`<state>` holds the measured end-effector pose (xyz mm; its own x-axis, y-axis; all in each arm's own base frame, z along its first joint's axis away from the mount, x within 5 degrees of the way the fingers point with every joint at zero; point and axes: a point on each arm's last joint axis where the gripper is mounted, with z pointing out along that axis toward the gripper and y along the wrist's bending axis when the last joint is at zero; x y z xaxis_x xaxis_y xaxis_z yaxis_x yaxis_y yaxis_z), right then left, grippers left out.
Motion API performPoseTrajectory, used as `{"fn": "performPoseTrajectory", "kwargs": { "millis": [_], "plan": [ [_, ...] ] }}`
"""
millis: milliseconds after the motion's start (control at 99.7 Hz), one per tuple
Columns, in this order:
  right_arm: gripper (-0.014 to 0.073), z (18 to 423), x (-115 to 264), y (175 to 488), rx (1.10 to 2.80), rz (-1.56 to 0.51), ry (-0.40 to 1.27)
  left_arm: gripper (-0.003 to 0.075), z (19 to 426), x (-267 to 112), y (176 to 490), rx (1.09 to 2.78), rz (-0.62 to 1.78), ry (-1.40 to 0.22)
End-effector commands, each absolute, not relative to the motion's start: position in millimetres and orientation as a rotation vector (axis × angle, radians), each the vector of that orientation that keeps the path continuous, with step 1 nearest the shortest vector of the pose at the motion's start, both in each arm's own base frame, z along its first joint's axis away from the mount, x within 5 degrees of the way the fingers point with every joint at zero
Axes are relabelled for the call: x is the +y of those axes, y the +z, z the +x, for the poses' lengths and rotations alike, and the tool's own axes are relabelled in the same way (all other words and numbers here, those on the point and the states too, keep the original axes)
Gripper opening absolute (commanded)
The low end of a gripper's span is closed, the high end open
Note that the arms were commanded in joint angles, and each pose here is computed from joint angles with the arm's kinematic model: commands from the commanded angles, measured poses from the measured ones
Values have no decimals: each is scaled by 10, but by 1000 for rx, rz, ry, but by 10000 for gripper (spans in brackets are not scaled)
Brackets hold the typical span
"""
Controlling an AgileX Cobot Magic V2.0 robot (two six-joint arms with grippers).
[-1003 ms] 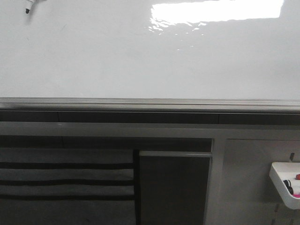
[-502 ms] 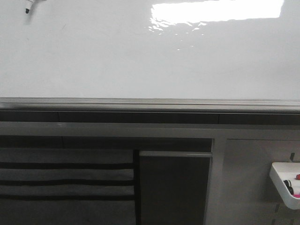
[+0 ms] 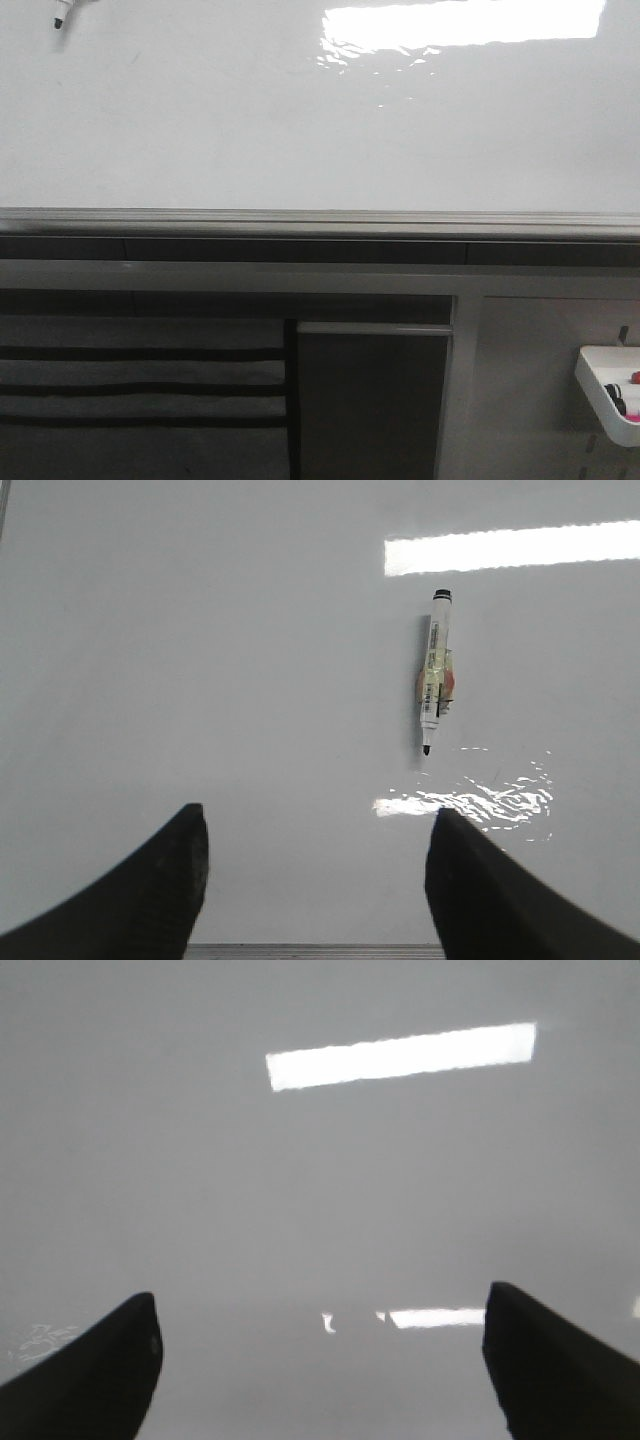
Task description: Write number 3 on whiteboard
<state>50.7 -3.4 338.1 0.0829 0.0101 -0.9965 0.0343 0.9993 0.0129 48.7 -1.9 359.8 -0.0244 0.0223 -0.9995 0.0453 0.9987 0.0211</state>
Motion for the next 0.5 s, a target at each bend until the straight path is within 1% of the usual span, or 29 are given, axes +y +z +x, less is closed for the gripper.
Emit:
{"fn": "performPoseTrajectory", "kwargs": {
  "millis": [0, 90, 241, 331, 492],
  "plan": [
    [591, 504, -29, 3550, 1393, 14, -38, 403, 493, -23, 3751, 1509, 36, -38],
    [591, 504, -29, 3547, 1396, 16, -36, 387, 492, -34, 3749, 1511, 23, -71],
    [591, 505, -30, 3535, 1414, 24, -27, 386, 524, -35, 3743, 1523, 32, -60],
    [590, 500, -30, 3554, 1447, 40, -9, 386, 613, -42, 3730, 1557, 55, -42],
    [590, 566, -35, 3657, 1532, 60, 2, 386, 860, -120, 3767, 1628, 151, -70]
  ]
}}
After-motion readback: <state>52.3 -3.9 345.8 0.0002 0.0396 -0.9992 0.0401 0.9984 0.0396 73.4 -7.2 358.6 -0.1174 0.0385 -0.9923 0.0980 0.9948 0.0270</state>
